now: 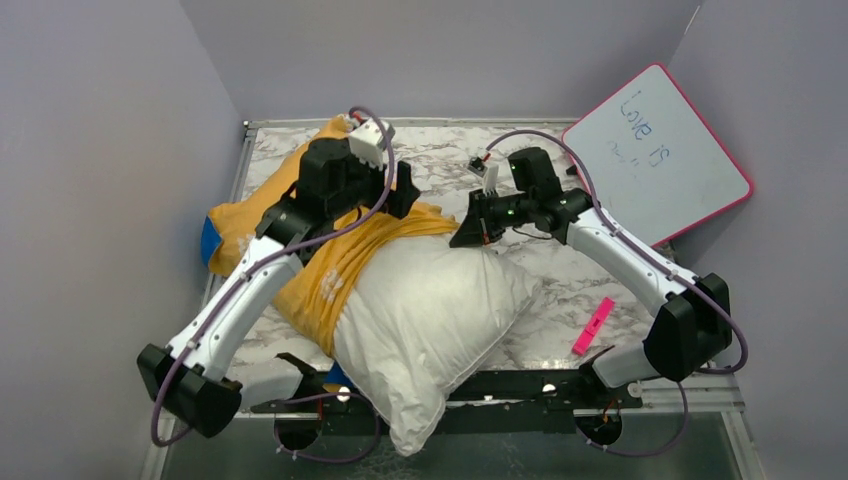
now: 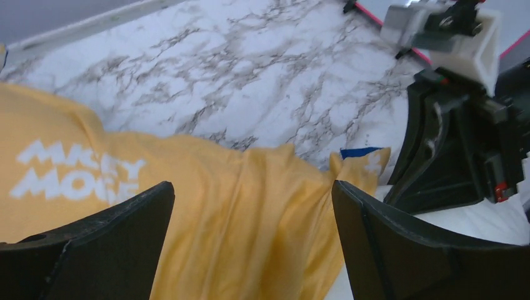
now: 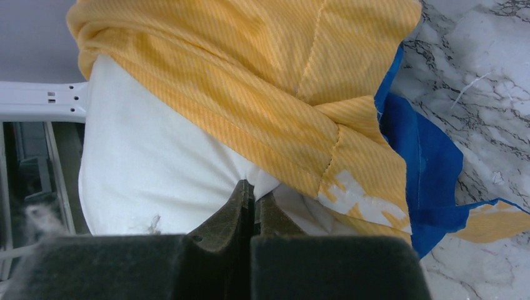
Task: Remove the pillowcase from the pillow
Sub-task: Remove the pillow from the pillowcase.
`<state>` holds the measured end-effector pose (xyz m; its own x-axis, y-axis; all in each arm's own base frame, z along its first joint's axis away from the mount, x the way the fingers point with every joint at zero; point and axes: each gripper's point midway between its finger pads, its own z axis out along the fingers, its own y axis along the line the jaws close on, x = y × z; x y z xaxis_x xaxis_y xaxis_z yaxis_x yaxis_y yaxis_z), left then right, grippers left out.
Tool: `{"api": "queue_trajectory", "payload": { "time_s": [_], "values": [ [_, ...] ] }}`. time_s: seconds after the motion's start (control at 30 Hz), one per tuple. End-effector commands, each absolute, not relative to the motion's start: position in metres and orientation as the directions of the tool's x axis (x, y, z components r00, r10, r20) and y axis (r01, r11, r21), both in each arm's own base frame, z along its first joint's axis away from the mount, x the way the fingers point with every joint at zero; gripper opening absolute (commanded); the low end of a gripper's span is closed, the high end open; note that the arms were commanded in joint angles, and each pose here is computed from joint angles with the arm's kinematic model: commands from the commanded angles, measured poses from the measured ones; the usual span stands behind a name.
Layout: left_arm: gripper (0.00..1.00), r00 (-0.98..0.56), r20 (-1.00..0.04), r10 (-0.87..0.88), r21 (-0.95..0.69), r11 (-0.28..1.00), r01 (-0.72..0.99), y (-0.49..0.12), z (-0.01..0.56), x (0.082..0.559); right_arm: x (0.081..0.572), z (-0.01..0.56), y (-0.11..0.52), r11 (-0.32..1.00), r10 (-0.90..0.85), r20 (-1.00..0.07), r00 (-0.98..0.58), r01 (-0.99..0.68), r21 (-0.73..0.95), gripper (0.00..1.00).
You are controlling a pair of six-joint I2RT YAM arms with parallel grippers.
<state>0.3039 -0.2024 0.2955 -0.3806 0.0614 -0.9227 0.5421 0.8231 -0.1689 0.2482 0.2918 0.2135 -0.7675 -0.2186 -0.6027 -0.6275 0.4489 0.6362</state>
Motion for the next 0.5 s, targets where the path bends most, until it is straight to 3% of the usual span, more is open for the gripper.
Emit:
{"api": "queue_trajectory", "payload": {
  "time_s": [0.0,0.07,0.3,0.4,0.47],
  "values": [
    [0.95,-0.336,-0.914,0.228,-0.107,0.662,0.742,-0.248,0.305,0.322,0.240,0.246,0.294,0.393,-0.185,-0.674,-0.715,-0.682,0.616,0.00],
    [0.89,-0.404,-0.874,0.269,-0.147,0.645,0.750,-0.256,0.280,0.327,0.243,0.245,0.291,0.427,-0.161,-0.681,-0.714,-0.673,0.604,0.00],
    [0.82,-0.519,-0.771,0.370,-0.317,0.484,0.816,-0.275,0.231,0.292,0.254,0.235,0.275,0.549,-0.094,-0.700,-0.708,-0.623,0.557,0.00],
    [0.71,-0.537,-0.751,0.383,-0.340,0.472,0.813,-0.273,0.225,0.285,0.254,0.234,0.274,0.557,-0.088,-0.698,-0.711,-0.616,0.557,0.00],
    [0.55,-0.536,-0.756,0.376,-0.360,0.445,0.820,-0.275,0.229,0.281,0.255,0.234,0.273,0.562,-0.086,-0.700,-0.709,-0.615,0.553,0.00]
  ]
}}
